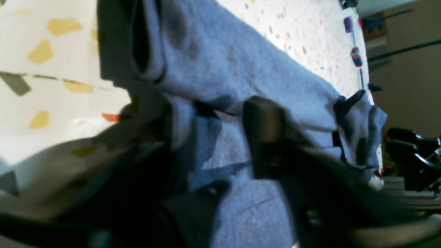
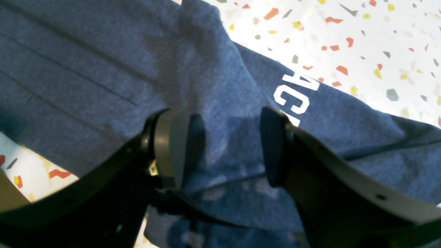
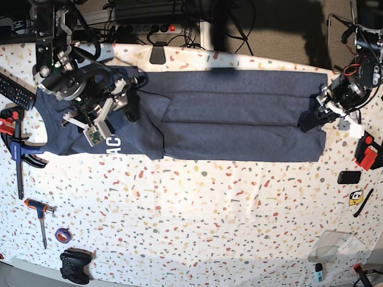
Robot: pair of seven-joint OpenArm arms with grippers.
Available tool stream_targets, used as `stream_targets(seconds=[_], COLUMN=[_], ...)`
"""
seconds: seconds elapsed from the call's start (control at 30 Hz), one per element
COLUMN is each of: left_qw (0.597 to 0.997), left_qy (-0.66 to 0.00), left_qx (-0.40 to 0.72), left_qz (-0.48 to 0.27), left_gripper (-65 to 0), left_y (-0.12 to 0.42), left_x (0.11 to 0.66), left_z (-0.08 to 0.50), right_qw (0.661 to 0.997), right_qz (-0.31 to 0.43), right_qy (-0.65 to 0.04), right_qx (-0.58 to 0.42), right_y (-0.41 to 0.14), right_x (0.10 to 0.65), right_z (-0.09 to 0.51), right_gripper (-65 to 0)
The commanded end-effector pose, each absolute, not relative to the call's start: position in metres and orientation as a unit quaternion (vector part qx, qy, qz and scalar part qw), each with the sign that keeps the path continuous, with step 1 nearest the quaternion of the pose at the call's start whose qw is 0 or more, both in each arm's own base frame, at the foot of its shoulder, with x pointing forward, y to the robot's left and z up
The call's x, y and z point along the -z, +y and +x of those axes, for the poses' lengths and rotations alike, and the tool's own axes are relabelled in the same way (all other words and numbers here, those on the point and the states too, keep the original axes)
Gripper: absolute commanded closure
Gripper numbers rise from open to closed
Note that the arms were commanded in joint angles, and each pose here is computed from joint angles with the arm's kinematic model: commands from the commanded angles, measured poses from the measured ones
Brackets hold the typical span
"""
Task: Fold the T-shirt properly
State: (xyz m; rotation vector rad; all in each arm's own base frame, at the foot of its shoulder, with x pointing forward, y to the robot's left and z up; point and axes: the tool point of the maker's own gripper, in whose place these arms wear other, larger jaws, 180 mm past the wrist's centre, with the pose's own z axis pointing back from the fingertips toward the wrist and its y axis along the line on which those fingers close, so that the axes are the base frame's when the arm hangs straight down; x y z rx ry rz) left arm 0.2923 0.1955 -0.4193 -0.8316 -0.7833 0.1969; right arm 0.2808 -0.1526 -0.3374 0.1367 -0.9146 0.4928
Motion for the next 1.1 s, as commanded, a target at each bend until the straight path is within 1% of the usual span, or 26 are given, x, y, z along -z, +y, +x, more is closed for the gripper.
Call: stream_targets(seconds=[0.0, 0.03, 0.07, 0.23, 0.37, 0.57, 0.67, 0.8, 0.93, 1.07], left_qw=[0.841, 0.841, 0.841, 0.839, 0.846, 0.856, 0.849, 0.838, 0.816, 0.779], left_qy=[-0.363, -0.362, -0.363, -0.37, -0.373, -0.373, -0.377, -0.379, -0.393, -0.417], left_qx=[-0.089, -0.089, -0.089, -0.09, -0.075, -0.041, -0.025, 0.016, 0.043, 0.047], left_qz=[-0.392, -0.392, -0.392, -0.389, -0.374, -0.356, -0.37, -0.393, -0.421, -0.465], left_gripper=[-11.7, -3.9, 0.0, 0.0, 0.0, 0.0, 0.0, 0.0, 0.0, 0.0], left_y=[0.193, 0.193, 0.193, 0.196, 0.205, 0.223, 0.221, 0.199, 0.164, 0.115], left_x=[0.421, 0.421, 0.421, 0.418, 0.414, 0.396, 0.377, 0.355, 0.338, 0.316], left_z=[0.292, 0.292, 0.292, 0.295, 0.301, 0.316, 0.323, 0.322, 0.313, 0.297], right_qw=[0.854, 0.854, 0.854, 0.854, 0.854, 0.854, 0.854, 0.854, 0.854, 0.852], right_qz=[0.063, 0.062, 0.063, 0.063, 0.062, 0.063, 0.063, 0.063, 0.063, 0.064], right_qy=[-0.46, -0.46, -0.46, -0.46, -0.459, -0.46, -0.46, -0.46, -0.46, -0.463], right_qx=[-0.235, -0.235, -0.235, -0.235, -0.235, -0.236, -0.236, -0.236, -0.236, -0.236], right_y=[-0.153, -0.153, -0.153, -0.153, -0.153, -0.153, -0.153, -0.153, -0.153, -0.153], right_x=[0.323, 0.323, 0.323, 0.323, 0.323, 0.323, 0.323, 0.323, 0.323, 0.322], right_z=[0.288, 0.288, 0.288, 0.288, 0.288, 0.288, 0.288, 0.288, 0.288, 0.289], right_gripper=[-34.1, -34.1, -34.1, -34.1, -34.0, -34.0, -34.0, -34.0, -34.0, -34.0])
